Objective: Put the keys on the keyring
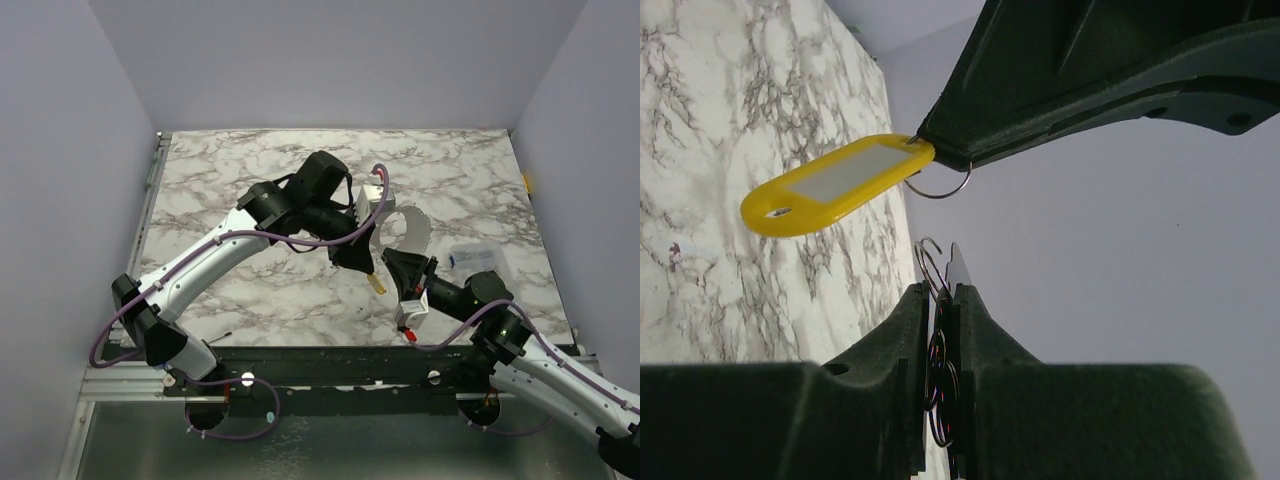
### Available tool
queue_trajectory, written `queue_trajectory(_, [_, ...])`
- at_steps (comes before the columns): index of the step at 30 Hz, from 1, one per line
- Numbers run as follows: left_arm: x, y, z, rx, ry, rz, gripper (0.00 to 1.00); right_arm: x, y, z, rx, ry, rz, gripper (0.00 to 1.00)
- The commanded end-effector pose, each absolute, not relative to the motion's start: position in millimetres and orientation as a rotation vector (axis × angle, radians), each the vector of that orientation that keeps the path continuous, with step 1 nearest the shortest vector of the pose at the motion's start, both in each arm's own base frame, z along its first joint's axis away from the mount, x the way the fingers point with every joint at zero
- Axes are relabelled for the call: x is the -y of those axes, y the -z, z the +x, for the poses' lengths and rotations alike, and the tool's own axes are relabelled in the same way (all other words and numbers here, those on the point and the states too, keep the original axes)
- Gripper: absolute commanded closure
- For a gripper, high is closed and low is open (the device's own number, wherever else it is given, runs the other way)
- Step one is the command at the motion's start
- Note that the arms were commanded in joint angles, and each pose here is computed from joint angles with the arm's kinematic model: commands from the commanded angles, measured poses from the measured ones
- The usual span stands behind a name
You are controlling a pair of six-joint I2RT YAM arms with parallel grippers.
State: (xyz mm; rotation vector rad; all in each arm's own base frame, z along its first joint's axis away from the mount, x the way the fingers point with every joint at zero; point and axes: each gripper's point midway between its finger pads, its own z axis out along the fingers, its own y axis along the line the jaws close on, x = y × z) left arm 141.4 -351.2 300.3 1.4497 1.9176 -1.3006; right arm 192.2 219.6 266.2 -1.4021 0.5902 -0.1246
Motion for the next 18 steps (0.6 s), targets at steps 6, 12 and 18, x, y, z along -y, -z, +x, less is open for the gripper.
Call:
queue_trajectory(6, [365,-285,157,-1.988,1.247,1.367,1.00,-218,-283,191,-0.540,0.169,-1.367,0.99])
queue_trajectory(12, [368,-281,165,-2.033,1.213,1.324,1.00,-221,-282,190,-0.532,0.158,-1.378,0.99])
queue_trajectory(18, [367,-284,166,-2.034,1.204,1.308,1.00,-220,-280,190,-0.531,0.168,-1.383,0.99])
